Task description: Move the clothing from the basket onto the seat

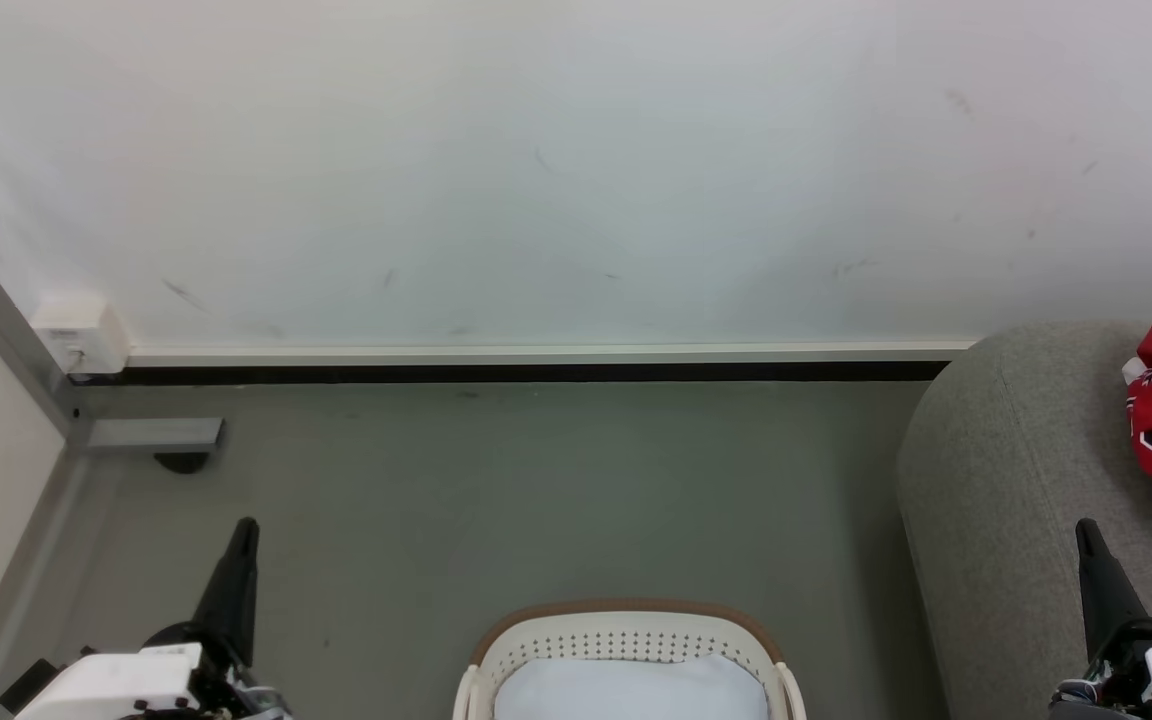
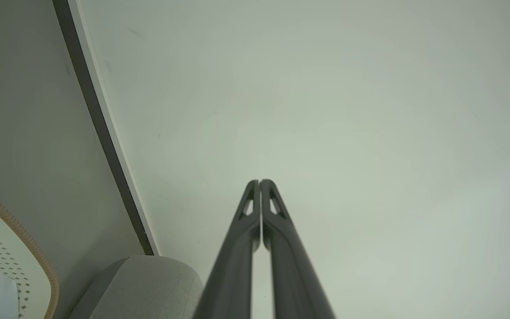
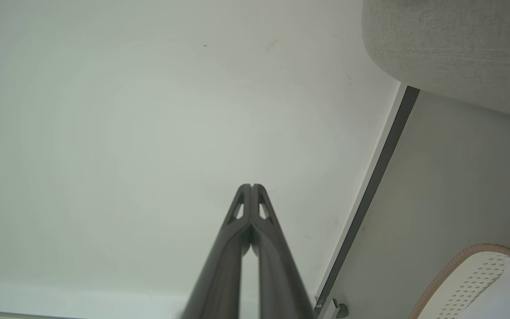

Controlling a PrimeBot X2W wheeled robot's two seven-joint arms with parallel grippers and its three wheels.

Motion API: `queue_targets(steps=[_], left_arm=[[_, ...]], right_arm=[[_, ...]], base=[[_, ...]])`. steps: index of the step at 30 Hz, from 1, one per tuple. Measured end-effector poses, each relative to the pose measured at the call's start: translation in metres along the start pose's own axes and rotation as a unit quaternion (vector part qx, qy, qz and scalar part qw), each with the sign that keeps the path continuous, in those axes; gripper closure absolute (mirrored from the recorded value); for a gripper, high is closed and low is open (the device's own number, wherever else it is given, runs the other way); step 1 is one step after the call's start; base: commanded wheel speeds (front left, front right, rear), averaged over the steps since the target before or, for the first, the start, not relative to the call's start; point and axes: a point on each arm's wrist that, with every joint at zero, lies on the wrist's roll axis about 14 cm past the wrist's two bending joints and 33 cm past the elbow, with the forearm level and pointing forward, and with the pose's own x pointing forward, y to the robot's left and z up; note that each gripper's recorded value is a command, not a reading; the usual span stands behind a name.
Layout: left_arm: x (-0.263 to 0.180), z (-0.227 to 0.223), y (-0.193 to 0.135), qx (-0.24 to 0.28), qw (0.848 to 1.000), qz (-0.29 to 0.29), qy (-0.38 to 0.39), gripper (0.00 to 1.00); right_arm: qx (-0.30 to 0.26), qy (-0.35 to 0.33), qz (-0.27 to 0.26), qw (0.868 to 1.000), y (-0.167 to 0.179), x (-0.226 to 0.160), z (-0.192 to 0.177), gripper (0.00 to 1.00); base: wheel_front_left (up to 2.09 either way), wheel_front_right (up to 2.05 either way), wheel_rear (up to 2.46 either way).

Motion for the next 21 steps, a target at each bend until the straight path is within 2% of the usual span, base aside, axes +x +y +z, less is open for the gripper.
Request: queue_targets(steps=[21], left_arm=[[0.0000, 0.0000, -0.0001, 0.000, 1.000, 0.000, 0.000, 1.00]], right_arm=[[0.000, 0.001, 0.000, 1.000, 0.0005, 0.0002, -0.0009, 1.00]], base=[[0.00, 0.00, 0.00]])
